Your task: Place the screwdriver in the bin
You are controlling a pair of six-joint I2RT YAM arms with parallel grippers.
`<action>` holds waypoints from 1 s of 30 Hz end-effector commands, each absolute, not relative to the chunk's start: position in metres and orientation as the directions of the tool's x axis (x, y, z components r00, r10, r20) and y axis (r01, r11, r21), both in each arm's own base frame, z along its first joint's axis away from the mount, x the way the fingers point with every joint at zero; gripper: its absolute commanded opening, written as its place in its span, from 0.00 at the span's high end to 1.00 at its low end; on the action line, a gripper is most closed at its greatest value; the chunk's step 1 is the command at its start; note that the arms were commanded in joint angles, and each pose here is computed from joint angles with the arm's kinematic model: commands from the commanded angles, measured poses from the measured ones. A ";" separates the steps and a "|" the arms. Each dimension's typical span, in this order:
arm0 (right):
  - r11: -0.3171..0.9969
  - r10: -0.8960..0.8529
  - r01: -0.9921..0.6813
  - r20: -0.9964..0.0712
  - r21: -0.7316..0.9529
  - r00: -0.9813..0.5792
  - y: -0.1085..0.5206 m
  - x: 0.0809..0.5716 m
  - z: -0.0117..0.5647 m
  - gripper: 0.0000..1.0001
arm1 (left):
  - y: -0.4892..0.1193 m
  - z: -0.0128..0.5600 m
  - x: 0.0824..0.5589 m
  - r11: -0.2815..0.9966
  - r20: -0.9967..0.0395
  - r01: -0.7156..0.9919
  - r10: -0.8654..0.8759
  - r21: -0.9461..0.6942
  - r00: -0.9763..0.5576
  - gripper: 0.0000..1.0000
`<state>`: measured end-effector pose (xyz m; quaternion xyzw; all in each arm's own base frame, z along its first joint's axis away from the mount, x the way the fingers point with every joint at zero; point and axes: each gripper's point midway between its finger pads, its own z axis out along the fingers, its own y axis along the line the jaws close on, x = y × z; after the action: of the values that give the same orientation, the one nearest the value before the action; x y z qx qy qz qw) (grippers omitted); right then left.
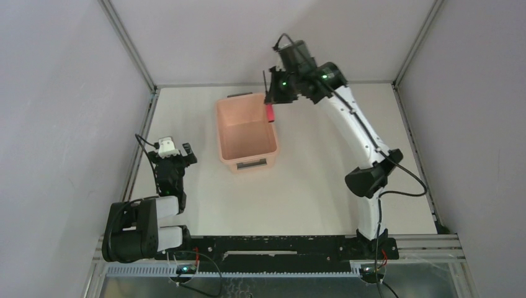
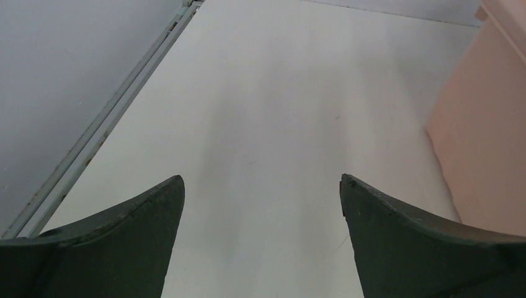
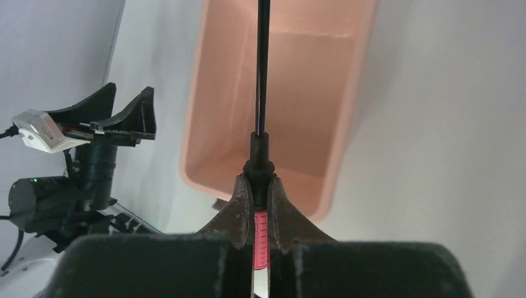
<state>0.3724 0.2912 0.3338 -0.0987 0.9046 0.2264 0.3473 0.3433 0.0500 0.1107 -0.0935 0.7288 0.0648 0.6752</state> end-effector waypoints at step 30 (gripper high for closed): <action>0.976 -0.002 -0.108 -0.484 0.192 -0.875 0.395 0.398 0.077 0.61 | 0.050 0.136 0.354 0.976 -1.000 -0.218 -0.026 -0.025 0.000 0.00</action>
<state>0.3836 0.3807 0.0415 -0.0368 0.9757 0.0757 0.2023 0.3433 0.0500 0.1107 -0.0935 0.7288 0.0648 0.6752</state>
